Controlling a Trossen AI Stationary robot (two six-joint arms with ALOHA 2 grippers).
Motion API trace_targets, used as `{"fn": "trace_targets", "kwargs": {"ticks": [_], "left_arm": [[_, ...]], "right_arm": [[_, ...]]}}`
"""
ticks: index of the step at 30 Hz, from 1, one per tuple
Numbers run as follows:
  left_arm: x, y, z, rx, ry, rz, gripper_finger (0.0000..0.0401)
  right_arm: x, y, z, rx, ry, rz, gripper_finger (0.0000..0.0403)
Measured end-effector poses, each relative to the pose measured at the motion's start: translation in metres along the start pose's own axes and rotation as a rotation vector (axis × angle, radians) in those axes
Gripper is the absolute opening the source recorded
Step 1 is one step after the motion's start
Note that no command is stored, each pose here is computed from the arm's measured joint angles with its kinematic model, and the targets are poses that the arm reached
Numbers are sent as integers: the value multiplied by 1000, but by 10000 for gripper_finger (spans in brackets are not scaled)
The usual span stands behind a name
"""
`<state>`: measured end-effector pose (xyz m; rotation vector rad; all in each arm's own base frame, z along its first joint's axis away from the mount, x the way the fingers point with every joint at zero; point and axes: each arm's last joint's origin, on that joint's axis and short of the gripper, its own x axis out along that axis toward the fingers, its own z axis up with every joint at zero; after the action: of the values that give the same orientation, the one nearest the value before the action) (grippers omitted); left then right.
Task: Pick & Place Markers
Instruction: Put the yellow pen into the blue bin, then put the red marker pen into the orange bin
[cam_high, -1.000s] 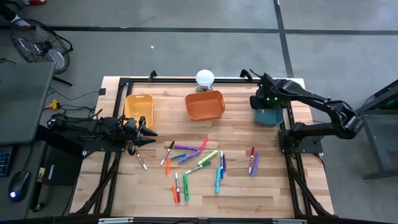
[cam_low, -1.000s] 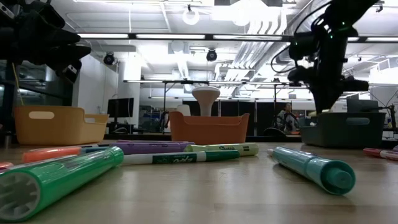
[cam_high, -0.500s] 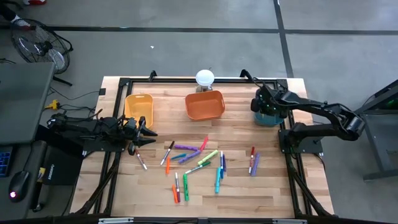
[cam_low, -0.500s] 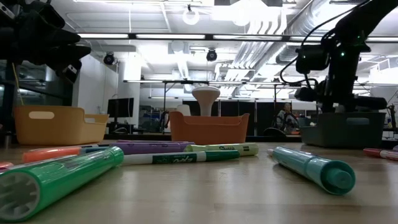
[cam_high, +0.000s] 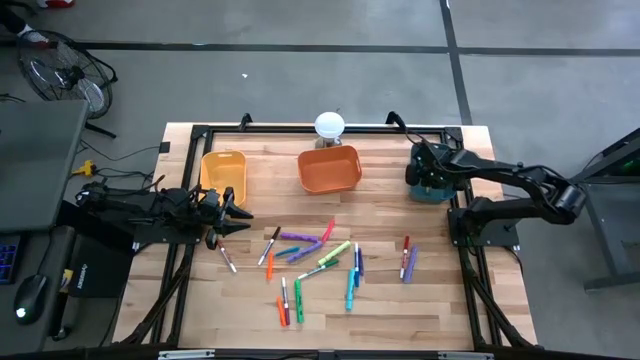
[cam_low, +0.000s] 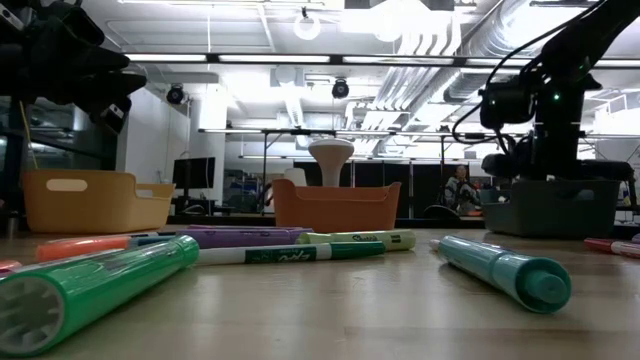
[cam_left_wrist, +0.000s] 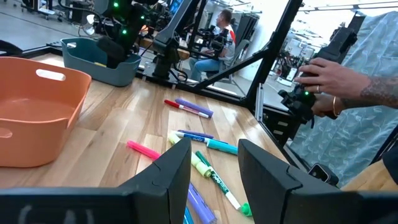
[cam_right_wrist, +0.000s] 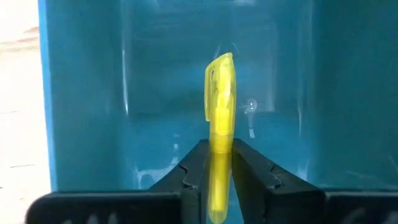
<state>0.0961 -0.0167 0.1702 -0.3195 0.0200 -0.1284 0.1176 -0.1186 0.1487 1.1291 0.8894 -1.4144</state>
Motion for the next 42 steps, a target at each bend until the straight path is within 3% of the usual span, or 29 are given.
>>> {"fn": "trace_targets", "kwargs": {"ticks": [12, 19, 25, 33, 42], "left_arm": [[0, 0, 0, 0, 0, 0, 131], [0, 0, 0, 0, 0, 0, 131], [0, 0, 0, 0, 0, 0, 131], [0, 0, 0, 0, 0, 0, 131], [0, 0, 0, 0, 0, 0, 131]], "right_arm": [[-2, 2, 1, -65, -2, 26, 83], [-31, 10, 7, -101, -127, 50, 123], [-66, 19, 3, -166, -152, 122, 156], [-96, 33, -30, -222, -63, 325, 173], [-110, 38, -76, -240, 54, 418, 161]]}}
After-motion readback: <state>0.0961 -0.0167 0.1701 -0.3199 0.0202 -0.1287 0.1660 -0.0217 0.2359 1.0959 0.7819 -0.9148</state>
